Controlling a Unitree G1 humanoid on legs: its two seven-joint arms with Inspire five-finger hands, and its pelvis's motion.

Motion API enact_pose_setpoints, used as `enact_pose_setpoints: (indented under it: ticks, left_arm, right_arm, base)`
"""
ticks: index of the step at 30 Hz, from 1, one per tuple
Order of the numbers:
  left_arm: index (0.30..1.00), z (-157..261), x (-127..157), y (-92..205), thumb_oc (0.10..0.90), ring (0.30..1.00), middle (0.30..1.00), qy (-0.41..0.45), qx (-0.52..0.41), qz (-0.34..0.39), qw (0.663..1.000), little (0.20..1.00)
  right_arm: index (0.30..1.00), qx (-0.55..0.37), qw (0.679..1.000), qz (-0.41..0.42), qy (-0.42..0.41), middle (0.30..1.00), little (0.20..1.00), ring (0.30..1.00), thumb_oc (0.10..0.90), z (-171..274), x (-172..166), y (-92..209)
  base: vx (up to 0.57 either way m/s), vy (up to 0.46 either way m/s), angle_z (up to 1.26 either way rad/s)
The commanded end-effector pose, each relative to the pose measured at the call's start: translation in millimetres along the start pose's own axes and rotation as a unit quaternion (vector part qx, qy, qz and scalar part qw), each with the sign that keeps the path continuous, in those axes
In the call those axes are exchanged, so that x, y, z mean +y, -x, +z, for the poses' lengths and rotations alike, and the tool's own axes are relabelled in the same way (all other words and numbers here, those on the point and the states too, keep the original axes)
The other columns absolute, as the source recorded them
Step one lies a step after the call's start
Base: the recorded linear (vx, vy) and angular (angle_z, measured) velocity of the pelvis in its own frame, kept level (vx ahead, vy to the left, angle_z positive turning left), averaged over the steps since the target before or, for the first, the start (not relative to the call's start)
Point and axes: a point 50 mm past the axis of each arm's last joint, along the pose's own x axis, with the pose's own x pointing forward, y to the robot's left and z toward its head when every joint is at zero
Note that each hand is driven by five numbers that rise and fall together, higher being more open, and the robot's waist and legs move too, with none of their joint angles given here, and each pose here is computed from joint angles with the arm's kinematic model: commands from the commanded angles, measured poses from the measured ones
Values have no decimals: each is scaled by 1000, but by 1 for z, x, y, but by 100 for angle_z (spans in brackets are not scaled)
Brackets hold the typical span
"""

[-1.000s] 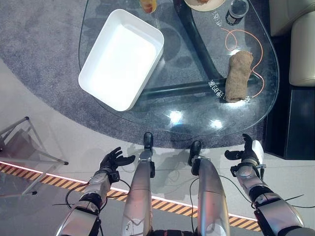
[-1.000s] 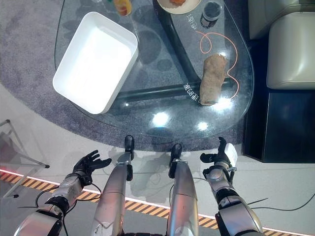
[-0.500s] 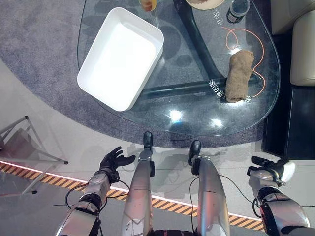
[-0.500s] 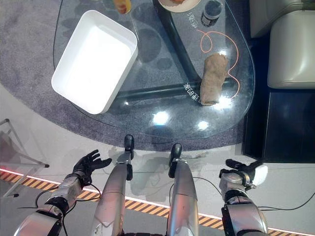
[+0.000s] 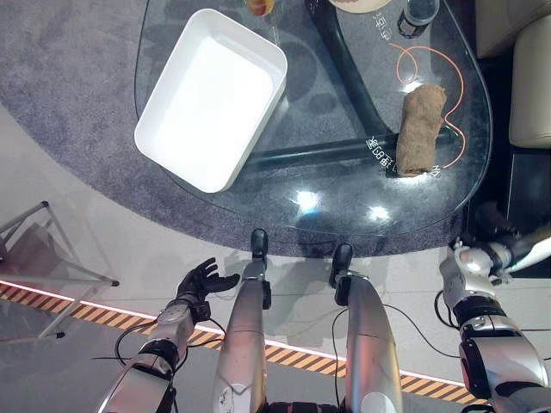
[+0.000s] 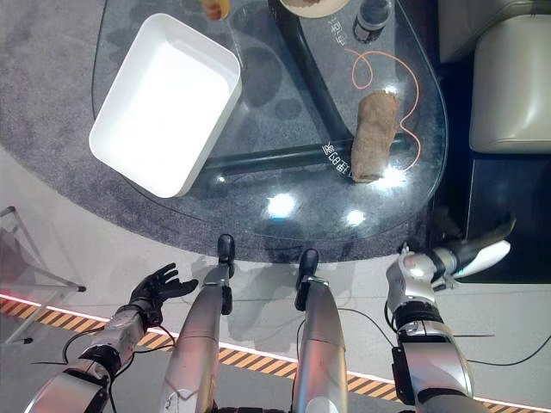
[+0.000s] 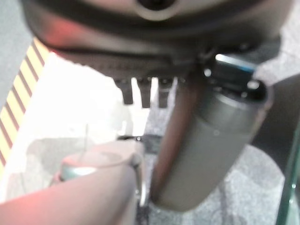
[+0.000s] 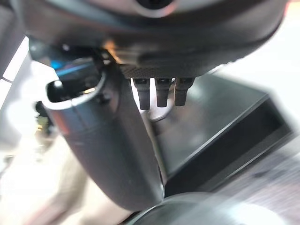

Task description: Wipe the table with a cloth and put it in the basket.

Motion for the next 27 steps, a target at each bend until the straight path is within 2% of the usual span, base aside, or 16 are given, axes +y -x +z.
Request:
enact_pose_setpoints:
  ticks: [1,4,8,13,22,27]
  left_arm:
    - [900,-24,22,11,800,900,900,12,24,40,999,900]
    - [900,-24,18,11,800,900,900,17,20,37,999,900]
    - [900,-28,17,12,800,900,900,21,21,37,999,900]
    - [900,-30,15,13,800,900,900,23,24,36,999,900]
    - [900,-31,8,12,800,900,900,21,22,25,999,900]
    - [900,-31,4,11,800,900,900,16,24,19,999,900]
  right_arm:
    - [900,-159,987,-5,-33,900,900,900,800,54,-4,-11]
    - [900,-223,971,38,-75,900,900,900,800,79,12,12]
    - [900,-259,958,75,-100,900,900,900,800,95,22,30]
    - [900,-290,947,102,-96,900,900,900,800,102,30,47]
    - [900,-257,950,168,-53,900,900,900,800,88,46,60]
    - [900,-199,957,209,-6,900,900,900,800,67,57,65]
  base:
    - [-14,31,-2]
    - [-3,6,-1]
    - [2,18,0]
    - [1,7,0]
    - [2,2,-2]
    - [5,1,-3]
